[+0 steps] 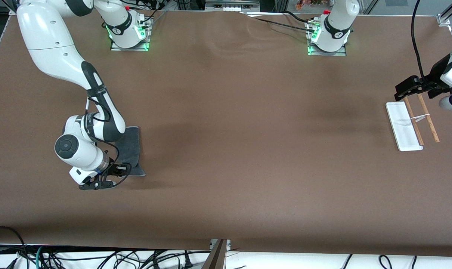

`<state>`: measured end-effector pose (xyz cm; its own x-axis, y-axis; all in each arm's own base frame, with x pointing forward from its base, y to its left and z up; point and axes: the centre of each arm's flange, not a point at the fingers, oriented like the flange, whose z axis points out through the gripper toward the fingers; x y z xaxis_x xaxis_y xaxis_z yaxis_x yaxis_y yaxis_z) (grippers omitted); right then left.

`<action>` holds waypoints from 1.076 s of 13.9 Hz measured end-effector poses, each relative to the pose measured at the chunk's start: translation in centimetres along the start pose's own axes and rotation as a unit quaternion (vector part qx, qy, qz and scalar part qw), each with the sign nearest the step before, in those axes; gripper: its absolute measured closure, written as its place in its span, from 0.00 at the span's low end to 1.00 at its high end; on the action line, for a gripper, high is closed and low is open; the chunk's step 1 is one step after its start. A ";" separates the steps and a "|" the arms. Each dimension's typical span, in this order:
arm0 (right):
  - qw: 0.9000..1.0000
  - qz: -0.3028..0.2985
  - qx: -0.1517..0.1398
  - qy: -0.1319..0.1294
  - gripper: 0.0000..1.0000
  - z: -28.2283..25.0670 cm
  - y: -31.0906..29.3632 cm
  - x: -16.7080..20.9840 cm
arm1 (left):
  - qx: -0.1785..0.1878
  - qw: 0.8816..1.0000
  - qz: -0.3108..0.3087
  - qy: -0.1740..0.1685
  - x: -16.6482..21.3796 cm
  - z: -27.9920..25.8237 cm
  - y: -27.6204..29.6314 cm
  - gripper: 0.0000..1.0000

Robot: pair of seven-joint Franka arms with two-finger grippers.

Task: Pass towel and hang on rack
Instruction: 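Lift the towel with the right gripper and carry it toward the rack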

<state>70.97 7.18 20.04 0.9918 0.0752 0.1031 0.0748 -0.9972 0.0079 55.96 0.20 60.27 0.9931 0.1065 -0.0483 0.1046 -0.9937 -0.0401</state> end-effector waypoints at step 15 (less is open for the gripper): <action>0.991 0.072 0.110 -0.012 0.97 -27.7 -14.7 -0.3 | 0.000 1.000 0.000 -0.001 0.0 0.1 0.0 0.00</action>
<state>66.66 21.85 47.42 0.9958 -0.0653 0.0645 -0.0494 -0.9736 -0.2229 55.99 0.22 60.20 0.9930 0.1069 -0.0495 0.1050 -0.9937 -0.0403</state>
